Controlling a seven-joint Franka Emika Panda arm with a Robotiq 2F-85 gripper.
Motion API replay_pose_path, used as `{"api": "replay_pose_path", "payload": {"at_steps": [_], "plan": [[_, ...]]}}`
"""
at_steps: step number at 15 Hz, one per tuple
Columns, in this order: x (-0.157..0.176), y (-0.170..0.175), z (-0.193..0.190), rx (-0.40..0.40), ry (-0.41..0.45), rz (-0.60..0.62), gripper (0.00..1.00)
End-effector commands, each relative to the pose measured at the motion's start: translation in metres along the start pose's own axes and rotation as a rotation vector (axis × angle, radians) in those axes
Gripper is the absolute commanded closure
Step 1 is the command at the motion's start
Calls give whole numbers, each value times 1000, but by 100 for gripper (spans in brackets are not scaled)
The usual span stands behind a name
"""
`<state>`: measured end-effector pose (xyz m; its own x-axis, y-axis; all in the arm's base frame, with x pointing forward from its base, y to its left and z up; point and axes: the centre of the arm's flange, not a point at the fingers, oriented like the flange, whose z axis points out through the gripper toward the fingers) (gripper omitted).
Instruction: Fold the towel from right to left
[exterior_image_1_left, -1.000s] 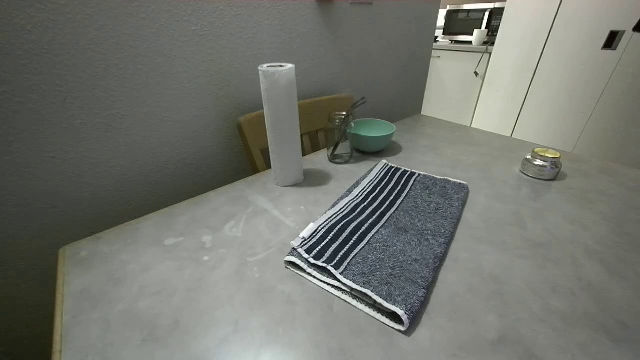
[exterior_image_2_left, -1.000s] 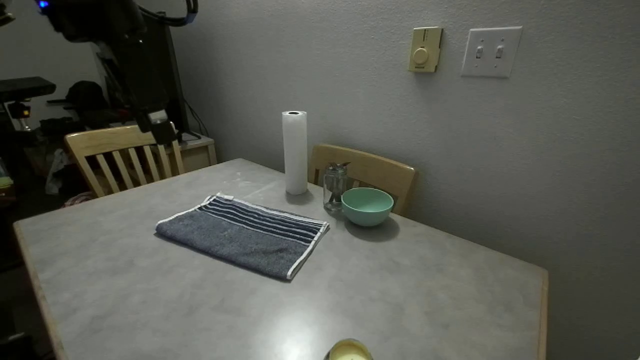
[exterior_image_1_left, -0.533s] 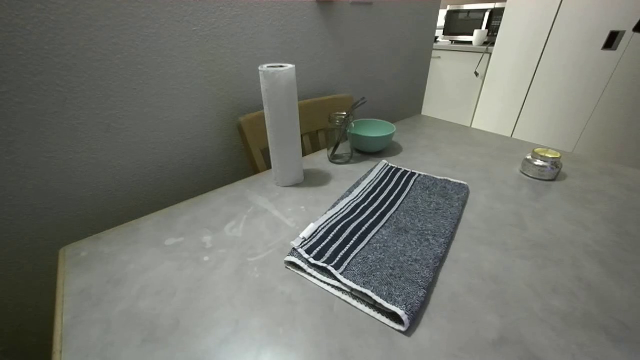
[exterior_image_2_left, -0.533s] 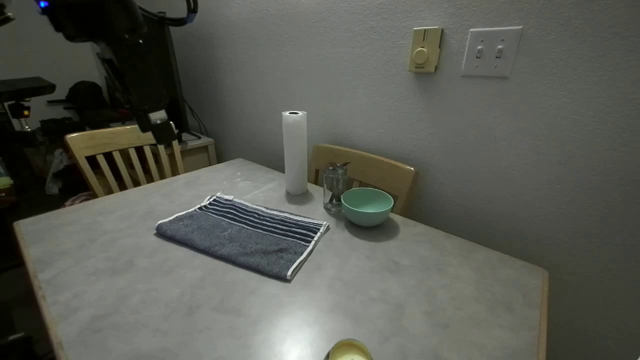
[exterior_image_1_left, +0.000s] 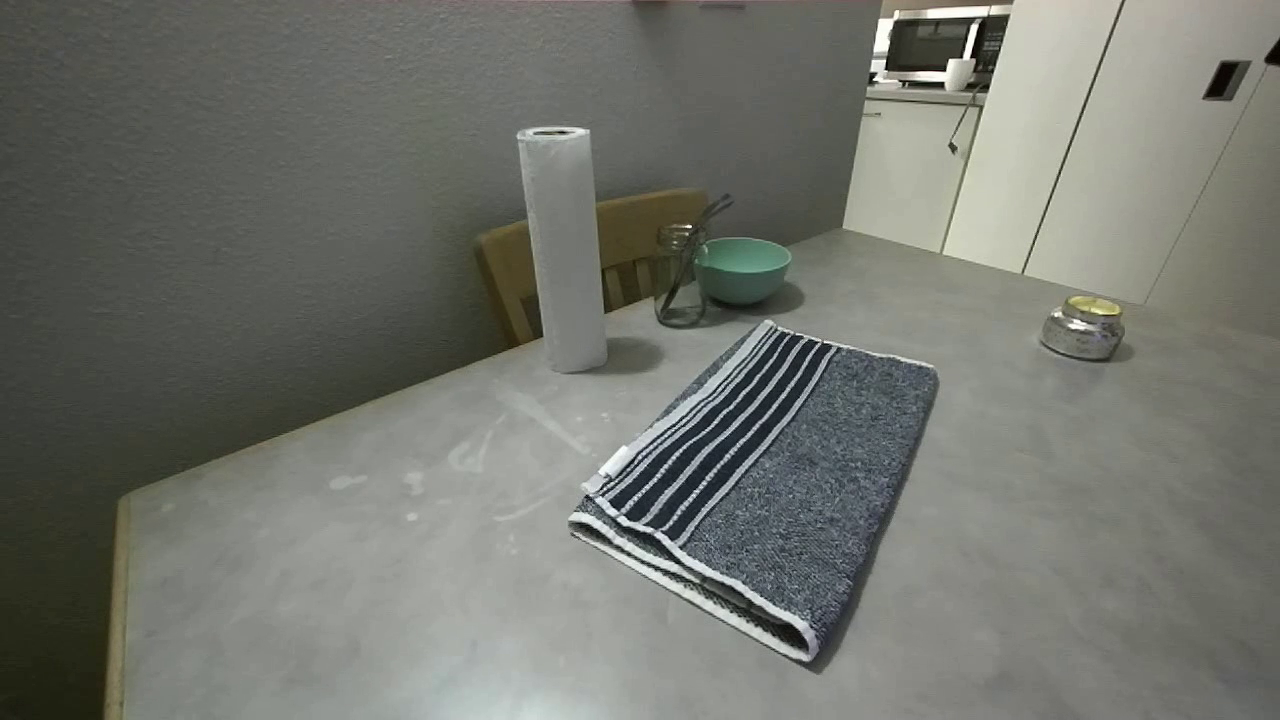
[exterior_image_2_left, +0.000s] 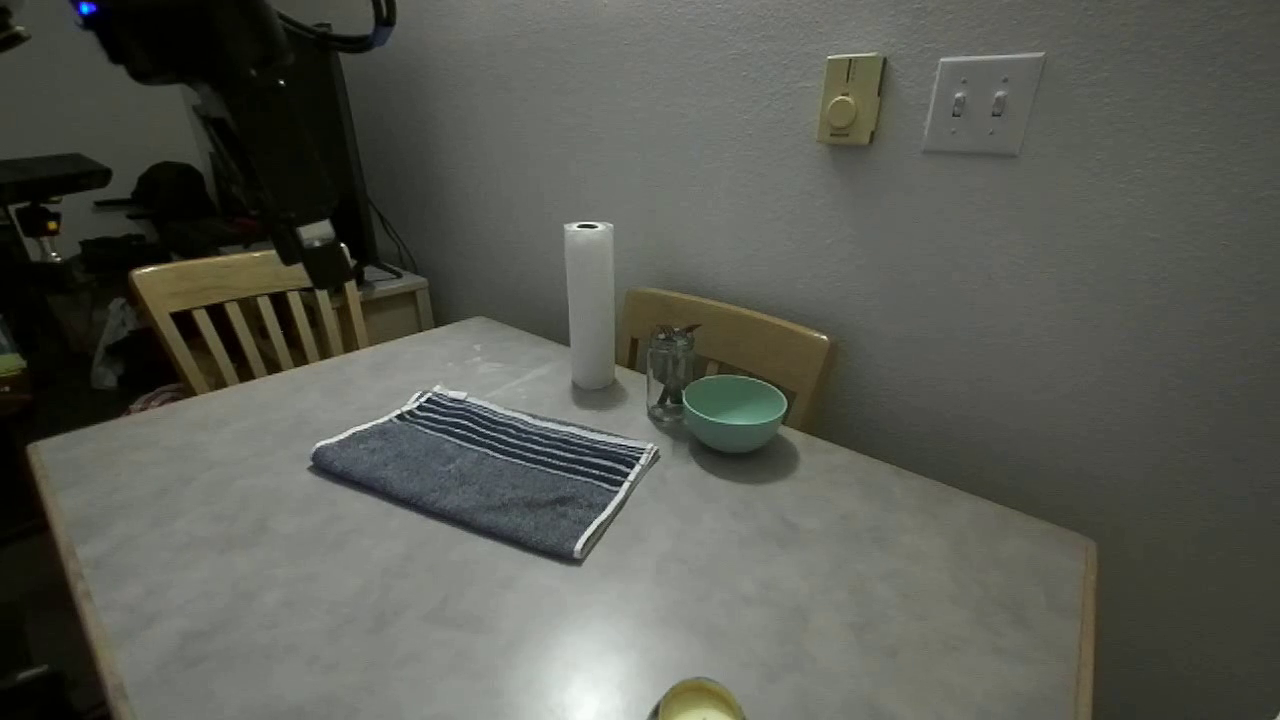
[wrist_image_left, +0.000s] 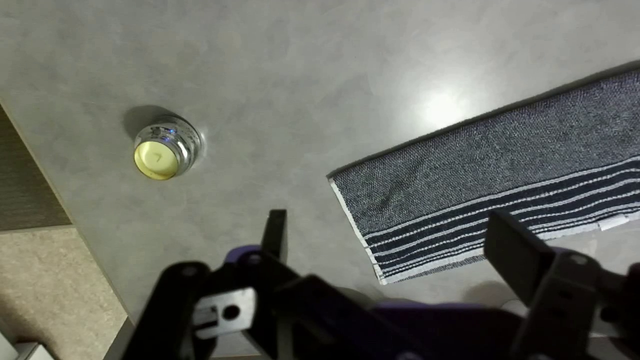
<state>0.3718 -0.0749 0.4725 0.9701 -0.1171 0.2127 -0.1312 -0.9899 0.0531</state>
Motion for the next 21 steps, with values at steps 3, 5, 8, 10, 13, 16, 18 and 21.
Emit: {"api": "replay_pose_path", "payload": {"at_steps": [3,5,8,10,13,16,18,21], "plan": [[0,0,0,0,0,0,0],[0,0,0,0,0,0,0],[0,0,0,0,0,0,0],[0,0,0,0,0,0,0],[14,11,14,44,-23,-5,0],[27,30,33,126,-53,-14,0],[41,44,53,196,-91,-22,0],[66,54,91,311,-175,-67,0]]}}
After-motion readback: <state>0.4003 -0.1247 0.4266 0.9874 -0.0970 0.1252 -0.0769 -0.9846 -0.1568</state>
